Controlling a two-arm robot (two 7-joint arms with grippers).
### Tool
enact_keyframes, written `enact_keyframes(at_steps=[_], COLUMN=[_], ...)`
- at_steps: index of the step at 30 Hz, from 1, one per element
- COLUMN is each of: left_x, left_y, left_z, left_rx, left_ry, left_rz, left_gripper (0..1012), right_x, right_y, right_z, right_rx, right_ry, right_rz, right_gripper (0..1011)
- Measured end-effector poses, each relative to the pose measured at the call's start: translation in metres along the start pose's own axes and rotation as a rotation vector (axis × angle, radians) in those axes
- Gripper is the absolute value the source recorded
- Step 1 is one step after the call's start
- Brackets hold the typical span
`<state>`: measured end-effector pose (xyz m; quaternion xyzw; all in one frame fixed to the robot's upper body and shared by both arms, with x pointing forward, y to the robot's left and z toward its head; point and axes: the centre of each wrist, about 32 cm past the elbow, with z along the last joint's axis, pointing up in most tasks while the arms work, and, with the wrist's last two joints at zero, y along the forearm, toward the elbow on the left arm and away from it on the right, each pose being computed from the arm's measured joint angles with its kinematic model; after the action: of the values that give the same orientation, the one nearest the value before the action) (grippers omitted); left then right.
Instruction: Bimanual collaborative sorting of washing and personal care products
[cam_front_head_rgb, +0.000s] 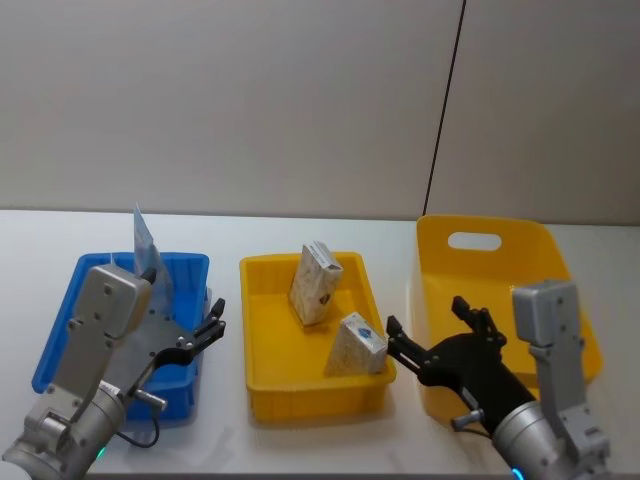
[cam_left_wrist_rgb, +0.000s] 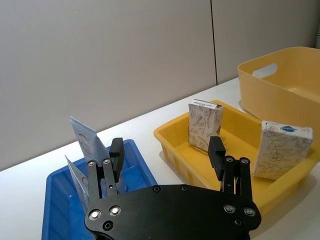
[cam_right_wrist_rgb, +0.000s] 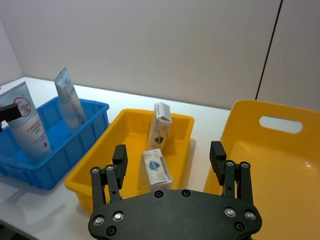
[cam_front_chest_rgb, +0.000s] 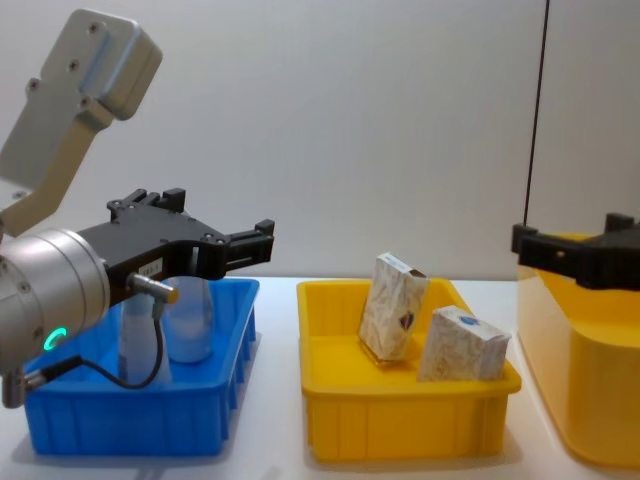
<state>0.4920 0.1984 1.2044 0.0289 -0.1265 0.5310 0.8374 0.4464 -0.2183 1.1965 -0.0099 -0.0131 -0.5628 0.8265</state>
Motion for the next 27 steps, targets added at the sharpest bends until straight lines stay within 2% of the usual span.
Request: enact_keyframes(at_steps=[13, 27], left_x=[0.0000, 0.0000], left_y=[0.0000, 0.0000], left_z=[0.0000, 0.0000], left_rx=[0.000, 0.000], left_ry=[0.000, 0.000], left_rz=[0.000, 0.000], left_gripper=[1001, 1001], right_x=[-0.013, -0.017], right_y=[0.014, 0.036], right_z=[0.001, -0.004], right_rx=[-0.117, -0.242], right_ry=[0.047, 0.091], right_rz=[-0.008, -0.019], right_gripper=[1004, 1004])
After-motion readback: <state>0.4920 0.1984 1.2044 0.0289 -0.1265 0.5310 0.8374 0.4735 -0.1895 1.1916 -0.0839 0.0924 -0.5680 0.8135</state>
